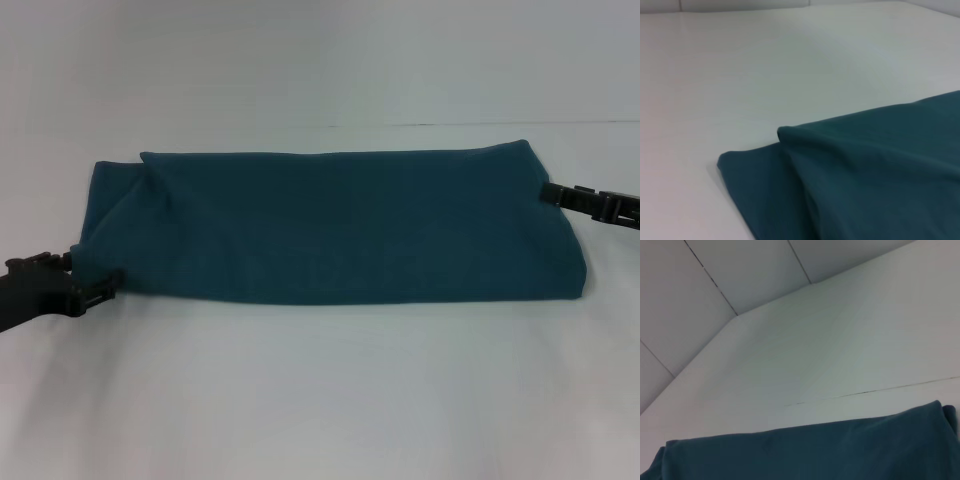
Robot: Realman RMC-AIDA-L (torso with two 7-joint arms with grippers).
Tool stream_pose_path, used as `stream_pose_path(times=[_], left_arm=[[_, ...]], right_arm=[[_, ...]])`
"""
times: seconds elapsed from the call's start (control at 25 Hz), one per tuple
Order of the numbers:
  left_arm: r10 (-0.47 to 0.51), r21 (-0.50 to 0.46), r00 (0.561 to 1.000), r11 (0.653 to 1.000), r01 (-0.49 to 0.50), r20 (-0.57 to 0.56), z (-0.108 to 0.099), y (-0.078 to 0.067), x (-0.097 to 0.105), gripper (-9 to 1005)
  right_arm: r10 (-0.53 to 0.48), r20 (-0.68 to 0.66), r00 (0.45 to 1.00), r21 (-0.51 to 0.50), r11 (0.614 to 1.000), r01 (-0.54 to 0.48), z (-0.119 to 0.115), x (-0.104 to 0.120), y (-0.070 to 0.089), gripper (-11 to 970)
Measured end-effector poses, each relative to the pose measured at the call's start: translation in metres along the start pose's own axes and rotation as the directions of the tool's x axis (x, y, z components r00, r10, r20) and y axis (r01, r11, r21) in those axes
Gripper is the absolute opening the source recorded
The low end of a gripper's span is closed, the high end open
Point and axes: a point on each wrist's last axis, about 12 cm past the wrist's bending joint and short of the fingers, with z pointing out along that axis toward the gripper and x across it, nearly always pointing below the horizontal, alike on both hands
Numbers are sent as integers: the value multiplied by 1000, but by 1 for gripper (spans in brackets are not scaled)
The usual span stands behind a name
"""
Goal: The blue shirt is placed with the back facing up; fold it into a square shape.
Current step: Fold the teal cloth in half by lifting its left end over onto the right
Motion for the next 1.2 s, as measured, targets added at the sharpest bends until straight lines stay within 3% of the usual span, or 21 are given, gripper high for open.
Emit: stream_pose_path(times=[0.16,0.92,1.2], left_arm=[[5,0,1000,1000,-5,-1,1,0,-1,638],[33,-11,999,999,-33,-10,-2,4,-5,6],[38,-8,999,999,-38,-8,-2,4,-6,6]], right_arm=[[0,1,1000,2,1000,0,0,0,0,711],[24,-51,998,29,999,-23,-13,5,-10,710],[65,-138,988,36,998,-61,-11,5,-9,710]])
